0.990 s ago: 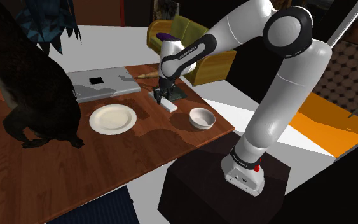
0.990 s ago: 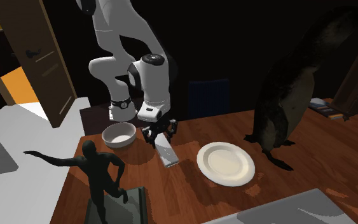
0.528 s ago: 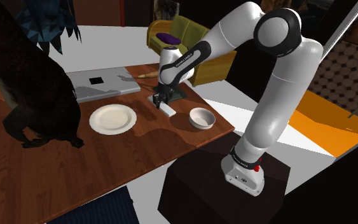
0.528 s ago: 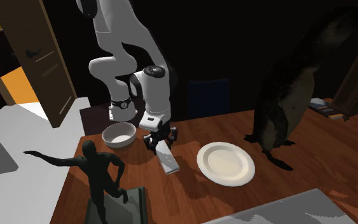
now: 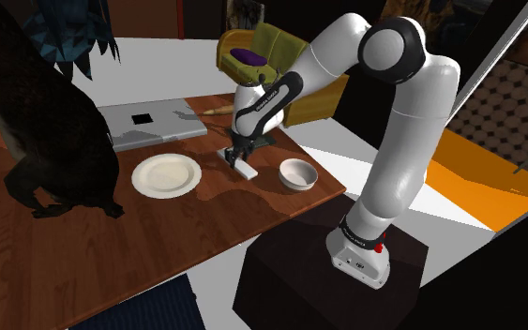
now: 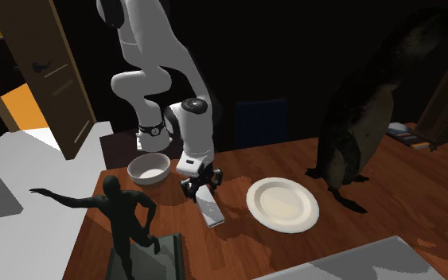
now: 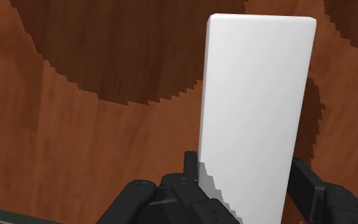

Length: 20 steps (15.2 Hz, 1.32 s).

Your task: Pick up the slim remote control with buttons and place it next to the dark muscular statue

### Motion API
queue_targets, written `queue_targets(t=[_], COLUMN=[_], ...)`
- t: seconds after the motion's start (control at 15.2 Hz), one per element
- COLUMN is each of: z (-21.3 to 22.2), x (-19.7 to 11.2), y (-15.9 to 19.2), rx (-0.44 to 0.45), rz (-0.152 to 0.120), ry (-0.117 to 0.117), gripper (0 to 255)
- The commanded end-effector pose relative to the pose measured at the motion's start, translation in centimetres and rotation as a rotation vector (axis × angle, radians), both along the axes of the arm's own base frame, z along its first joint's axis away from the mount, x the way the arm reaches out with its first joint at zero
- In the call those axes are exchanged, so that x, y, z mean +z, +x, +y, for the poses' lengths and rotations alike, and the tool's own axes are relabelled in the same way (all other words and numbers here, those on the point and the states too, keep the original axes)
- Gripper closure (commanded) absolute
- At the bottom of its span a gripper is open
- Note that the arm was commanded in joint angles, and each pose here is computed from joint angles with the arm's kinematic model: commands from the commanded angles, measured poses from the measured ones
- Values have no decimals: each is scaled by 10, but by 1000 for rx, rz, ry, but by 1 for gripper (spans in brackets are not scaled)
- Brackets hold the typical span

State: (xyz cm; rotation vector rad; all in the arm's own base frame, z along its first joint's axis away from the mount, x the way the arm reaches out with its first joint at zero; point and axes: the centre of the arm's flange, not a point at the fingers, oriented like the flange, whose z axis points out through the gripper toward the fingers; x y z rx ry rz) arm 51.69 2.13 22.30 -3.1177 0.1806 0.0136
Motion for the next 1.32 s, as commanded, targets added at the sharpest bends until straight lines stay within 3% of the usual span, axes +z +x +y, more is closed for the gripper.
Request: queue_targets(t=[0.0, 0.53, 0.59, 0.92, 1.19, 1.25], z=[0, 0, 0, 0, -1, -1], x=[-14, -14, -14, -14, 36, 36], y=[0, 0, 0, 0, 0, 0], rx=[0, 0, 0, 0, 0, 0], rz=[-1, -1, -1, -1, -1, -1], ry=[0, 0, 0, 0, 0, 0], gripper=[255, 255, 0, 0, 0, 0])
